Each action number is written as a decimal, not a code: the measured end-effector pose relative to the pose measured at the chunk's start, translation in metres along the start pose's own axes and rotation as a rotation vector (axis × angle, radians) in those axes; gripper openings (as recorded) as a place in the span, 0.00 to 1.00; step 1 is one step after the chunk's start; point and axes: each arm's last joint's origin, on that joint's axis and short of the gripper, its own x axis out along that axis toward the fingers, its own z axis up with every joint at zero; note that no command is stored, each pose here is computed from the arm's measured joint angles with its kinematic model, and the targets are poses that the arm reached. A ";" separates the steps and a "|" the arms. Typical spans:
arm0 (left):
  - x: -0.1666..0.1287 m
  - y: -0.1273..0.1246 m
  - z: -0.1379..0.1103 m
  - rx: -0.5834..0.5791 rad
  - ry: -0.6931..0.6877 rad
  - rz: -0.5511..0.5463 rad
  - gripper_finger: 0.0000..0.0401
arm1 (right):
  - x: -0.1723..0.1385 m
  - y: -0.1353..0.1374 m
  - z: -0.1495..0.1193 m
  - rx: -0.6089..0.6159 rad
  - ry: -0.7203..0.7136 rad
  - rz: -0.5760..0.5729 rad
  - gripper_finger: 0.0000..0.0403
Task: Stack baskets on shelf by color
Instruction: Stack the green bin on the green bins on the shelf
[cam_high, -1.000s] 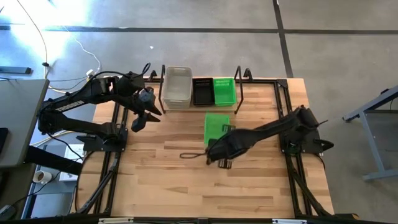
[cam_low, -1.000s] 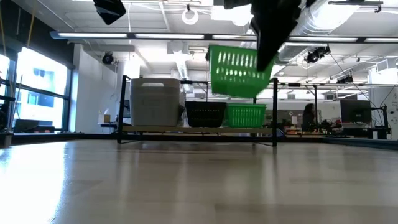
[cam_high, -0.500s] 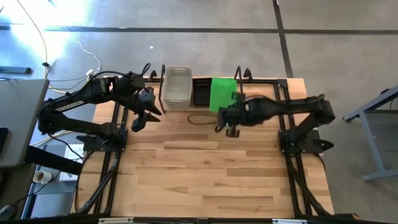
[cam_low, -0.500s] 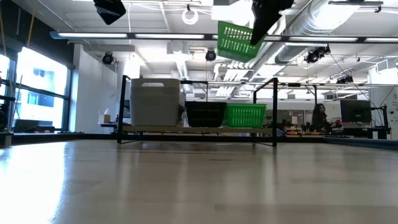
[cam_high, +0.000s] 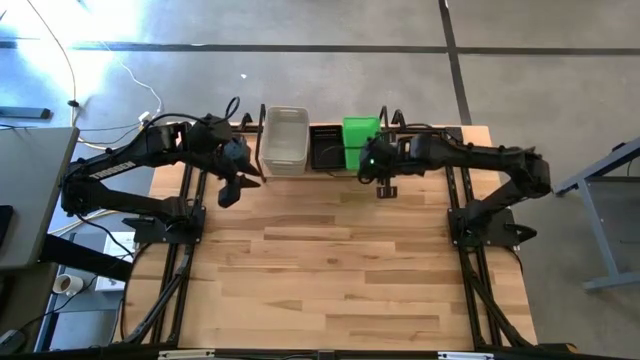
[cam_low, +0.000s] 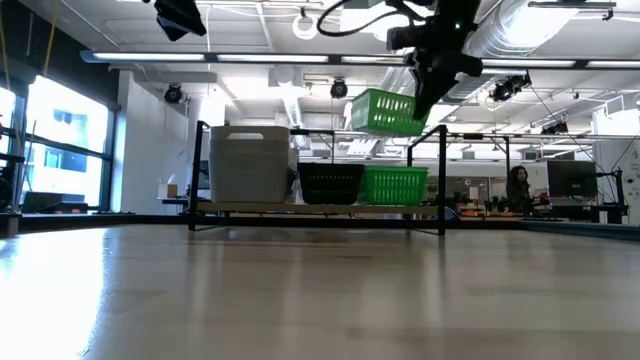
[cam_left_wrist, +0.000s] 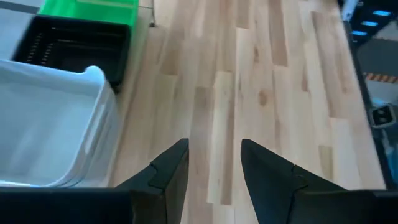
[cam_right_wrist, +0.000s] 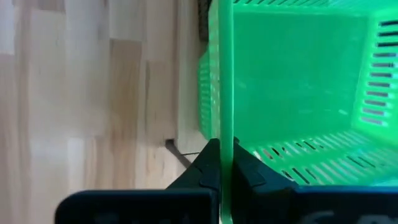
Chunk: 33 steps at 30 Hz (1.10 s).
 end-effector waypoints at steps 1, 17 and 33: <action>0.000 0.000 0.000 -0.001 0.000 0.010 0.34 | 0.002 -0.005 -0.002 -0.004 -0.002 0.003 0.00; 0.000 0.002 0.004 -0.084 -0.043 0.046 0.34 | 0.020 -0.047 -0.017 0.028 -0.059 0.066 0.00; 0.000 0.003 0.004 -0.063 -0.041 0.109 0.34 | 0.056 -0.040 -0.011 -0.008 0.081 0.104 0.00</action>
